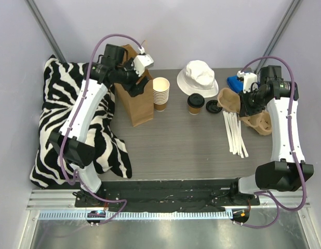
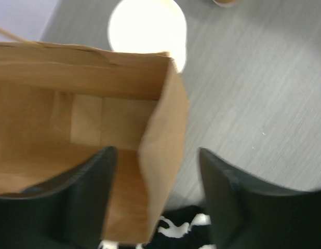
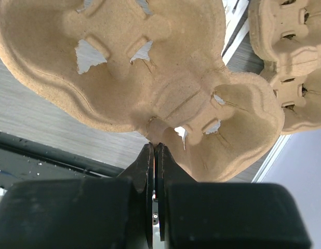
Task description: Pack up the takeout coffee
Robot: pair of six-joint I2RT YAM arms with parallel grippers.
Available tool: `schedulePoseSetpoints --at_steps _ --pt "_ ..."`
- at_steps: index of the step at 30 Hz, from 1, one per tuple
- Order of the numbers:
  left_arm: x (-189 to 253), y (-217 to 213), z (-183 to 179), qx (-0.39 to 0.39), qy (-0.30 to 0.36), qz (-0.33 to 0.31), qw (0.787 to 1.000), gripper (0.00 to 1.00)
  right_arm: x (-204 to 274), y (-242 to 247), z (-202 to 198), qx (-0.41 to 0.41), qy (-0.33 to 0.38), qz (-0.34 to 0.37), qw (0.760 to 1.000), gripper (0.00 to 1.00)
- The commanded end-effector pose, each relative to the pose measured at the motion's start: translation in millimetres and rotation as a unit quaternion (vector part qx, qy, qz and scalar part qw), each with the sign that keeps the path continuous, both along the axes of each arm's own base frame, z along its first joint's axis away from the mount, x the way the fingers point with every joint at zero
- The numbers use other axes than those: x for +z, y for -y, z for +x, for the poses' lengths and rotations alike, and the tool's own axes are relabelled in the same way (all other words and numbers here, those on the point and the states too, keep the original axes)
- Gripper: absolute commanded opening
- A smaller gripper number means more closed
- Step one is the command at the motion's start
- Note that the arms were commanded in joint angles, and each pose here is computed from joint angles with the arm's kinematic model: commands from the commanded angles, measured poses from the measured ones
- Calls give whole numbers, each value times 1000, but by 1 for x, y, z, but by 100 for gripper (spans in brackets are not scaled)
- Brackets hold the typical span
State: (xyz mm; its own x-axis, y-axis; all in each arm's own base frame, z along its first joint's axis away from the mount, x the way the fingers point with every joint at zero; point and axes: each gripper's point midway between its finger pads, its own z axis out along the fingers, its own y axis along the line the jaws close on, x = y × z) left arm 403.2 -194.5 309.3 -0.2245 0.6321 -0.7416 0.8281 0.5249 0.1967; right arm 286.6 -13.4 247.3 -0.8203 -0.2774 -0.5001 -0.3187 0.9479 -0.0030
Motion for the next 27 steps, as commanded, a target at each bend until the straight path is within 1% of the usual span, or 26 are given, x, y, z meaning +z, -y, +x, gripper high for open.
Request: schedulePoseSetpoints --at_steps 1,2,3,4,5,7,8,9,10,11,13,14,16,22,26,27 --pt "-17 2 -27 -14 -32 32 999 59 34 -9 -8 21 49 4 999 1" --pt "-17 7 -33 -19 -38 34 999 54 40 -11 -8 22 56 7 998 1" --pt "-15 9 -38 -21 -39 37 998 41 42 -11 -10 22 57 8 998 1" --pt "-11 11 -44 -18 -39 40 998 35 45 -12 -10 22 60 10 998 1" --pt "-10 18 -56 -31 -44 47 997 31 50 -13 -11 21 67 10 997 1" --pt "-6 24 -69 -35 -43 55 997 22 54 -15 -12 21 71 14 997 1" --pt "-3 32 -85 -45 -46 54 997 17 57 -15 -13 20 73 16 997 1" --pt "-2 35 -93 -47 -48 56 996 8 57 -16 -14 20 73 17 997 1" --pt "-1 38 -101 -51 -52 58 996 4 59 -17 -14 21 75 19 997 1" --pt "0 45 -118 -58 -64 55 995 1 61 -17 -14 20 78 20 997 1" --pt "2 51 -133 -66 -76 52 994 0 63 -17 -15 17 78 21 997 1" --pt "3 57 -146 -76 -87 50 992 0 66 -17 -15 16 81 21 996 1" --pt "8 61 -158 -82 -95 41 991 0 67 -17 -14 13 82 21 996 1" --pt "26 97 -196 -139 -126 -14 982 0 72 -16 -10 1 93 22 995 1" --pt "21 130 -224 -200 -117 -21 973 0 75 -12 -7 -7 99 14 995 1" --pt "19 133 -226 -204 -106 -17 973 0 76 -11 -6 -8 102 13 995 1"
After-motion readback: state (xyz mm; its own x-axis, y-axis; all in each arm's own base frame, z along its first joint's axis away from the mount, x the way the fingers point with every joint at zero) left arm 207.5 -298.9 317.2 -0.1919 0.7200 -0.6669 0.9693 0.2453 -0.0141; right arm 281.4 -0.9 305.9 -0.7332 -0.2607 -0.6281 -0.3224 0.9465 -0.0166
